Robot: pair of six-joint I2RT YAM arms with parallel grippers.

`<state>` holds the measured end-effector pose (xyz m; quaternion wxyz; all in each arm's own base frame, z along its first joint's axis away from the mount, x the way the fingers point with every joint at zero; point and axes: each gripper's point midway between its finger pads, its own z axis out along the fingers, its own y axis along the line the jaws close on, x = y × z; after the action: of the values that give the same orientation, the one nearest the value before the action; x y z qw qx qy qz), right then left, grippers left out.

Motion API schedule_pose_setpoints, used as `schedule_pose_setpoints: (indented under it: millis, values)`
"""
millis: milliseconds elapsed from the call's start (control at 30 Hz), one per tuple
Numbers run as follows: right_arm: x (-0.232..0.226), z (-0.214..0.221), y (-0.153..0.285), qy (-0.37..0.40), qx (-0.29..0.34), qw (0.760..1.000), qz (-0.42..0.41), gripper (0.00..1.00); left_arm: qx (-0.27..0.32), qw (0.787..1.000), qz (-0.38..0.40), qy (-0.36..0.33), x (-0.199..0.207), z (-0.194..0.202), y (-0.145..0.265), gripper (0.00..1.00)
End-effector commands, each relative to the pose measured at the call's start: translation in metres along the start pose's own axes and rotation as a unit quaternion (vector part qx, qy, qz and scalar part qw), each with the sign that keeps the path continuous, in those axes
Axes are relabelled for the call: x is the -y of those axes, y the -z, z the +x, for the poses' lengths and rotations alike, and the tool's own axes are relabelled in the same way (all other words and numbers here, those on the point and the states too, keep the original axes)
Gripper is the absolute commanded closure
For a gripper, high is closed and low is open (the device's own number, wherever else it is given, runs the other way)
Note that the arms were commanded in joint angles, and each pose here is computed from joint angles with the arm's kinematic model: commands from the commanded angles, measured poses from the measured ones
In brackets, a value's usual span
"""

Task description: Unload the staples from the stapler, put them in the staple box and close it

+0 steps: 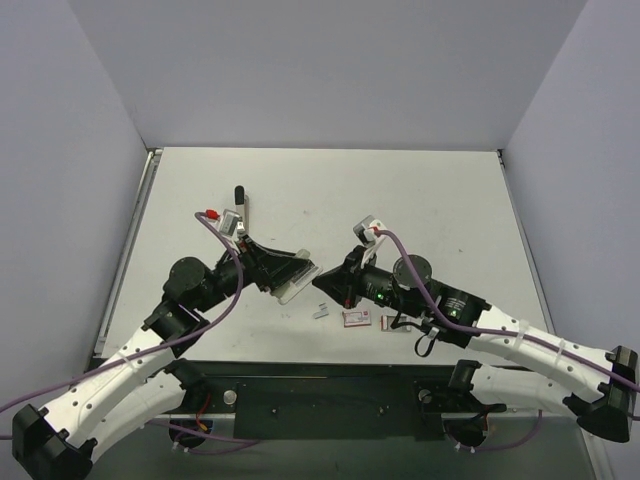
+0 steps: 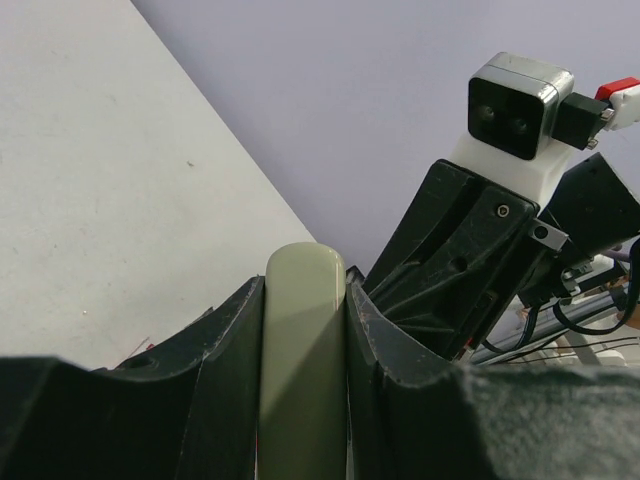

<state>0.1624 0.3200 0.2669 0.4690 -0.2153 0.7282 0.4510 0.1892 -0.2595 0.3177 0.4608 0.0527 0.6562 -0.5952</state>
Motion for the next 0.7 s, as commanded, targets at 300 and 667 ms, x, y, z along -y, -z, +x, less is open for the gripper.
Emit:
schedule_pose_setpoints:
  millis: [300, 667]
  values:
    - [-0.039, -0.057, -0.016, 0.042, 0.063, 0.996, -0.056, 1.00, -0.077, 0.990, 0.118, 0.009, 0.049, 0.024, 0.023, 1.00]
    - [-0.067, -0.099, -0.027, 0.084, 0.099, 0.987, -0.096, 1.00, -0.141, 0.977, 0.159, 0.022, 0.056, 0.054, 0.038, 1.00]
